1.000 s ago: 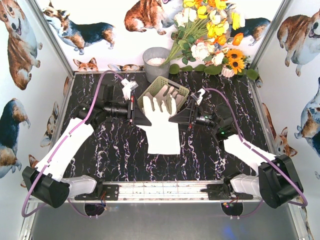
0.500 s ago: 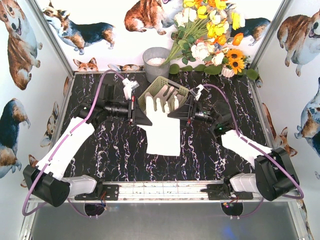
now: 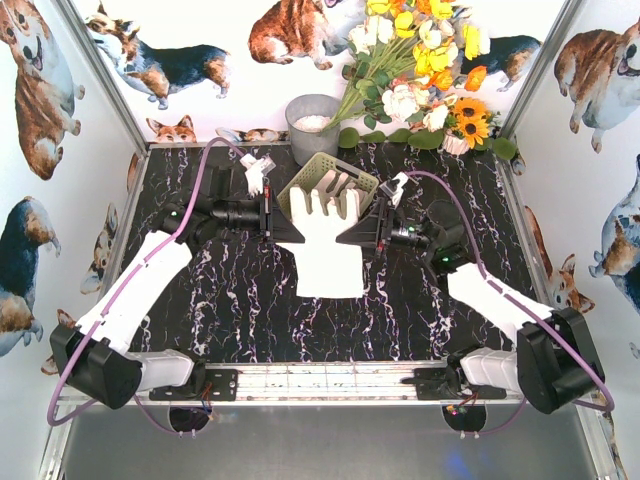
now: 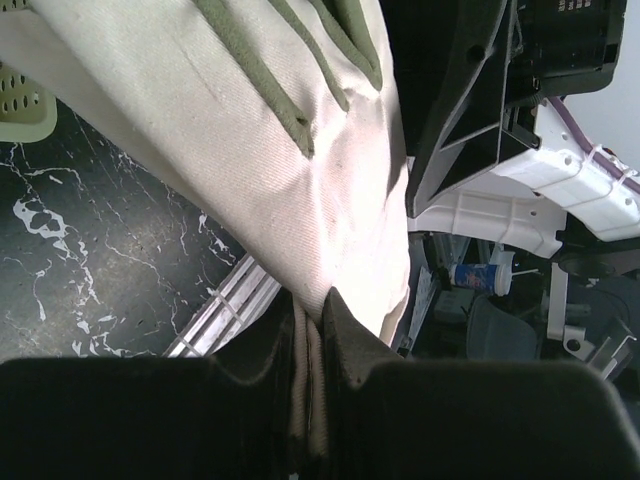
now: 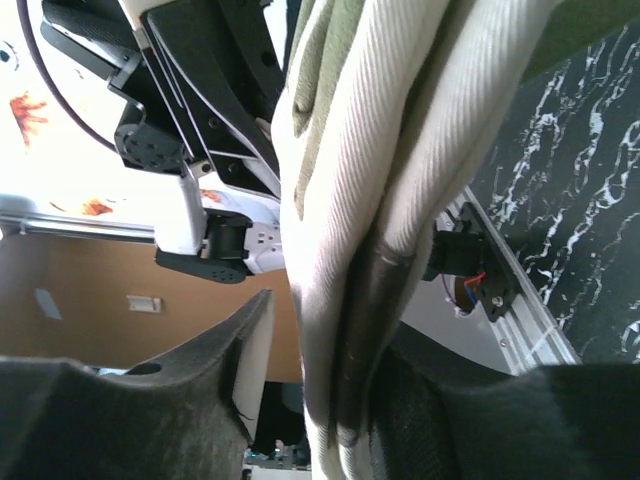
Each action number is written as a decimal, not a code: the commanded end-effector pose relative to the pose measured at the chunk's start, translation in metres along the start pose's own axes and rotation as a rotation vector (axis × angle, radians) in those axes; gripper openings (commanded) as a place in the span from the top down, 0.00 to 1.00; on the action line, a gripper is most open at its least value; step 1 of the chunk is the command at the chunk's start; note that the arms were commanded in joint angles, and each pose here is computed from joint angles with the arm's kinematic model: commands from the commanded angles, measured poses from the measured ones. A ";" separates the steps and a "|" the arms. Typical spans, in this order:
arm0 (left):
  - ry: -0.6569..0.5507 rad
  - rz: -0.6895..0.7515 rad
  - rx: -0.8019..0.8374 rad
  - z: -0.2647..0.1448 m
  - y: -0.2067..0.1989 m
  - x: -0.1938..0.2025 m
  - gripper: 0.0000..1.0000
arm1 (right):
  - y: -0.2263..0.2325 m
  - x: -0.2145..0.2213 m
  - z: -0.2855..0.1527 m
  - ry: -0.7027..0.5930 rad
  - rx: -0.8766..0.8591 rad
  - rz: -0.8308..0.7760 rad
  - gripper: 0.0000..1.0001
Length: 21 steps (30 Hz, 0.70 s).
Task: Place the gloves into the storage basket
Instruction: Place the glove in the bin.
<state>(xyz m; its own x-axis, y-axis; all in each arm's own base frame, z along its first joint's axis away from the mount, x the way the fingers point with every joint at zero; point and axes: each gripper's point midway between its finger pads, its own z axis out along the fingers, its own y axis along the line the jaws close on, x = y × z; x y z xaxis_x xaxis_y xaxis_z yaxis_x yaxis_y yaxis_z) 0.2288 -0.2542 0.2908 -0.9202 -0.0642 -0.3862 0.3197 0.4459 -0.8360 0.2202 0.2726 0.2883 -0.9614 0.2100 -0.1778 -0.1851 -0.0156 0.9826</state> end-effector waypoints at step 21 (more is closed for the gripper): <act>-0.164 0.142 -0.405 0.000 0.055 -0.071 1.00 | -0.017 -0.040 -0.004 -0.315 0.452 -0.204 1.00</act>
<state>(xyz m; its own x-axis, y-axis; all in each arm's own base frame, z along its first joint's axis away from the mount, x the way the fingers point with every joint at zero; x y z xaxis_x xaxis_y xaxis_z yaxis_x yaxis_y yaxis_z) 0.2647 -0.2465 0.2750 -0.8940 -0.0720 -0.4422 0.3029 0.6300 -0.7151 0.2399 0.2753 0.2772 -0.8963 0.3420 -0.2824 -0.1826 0.2957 0.9377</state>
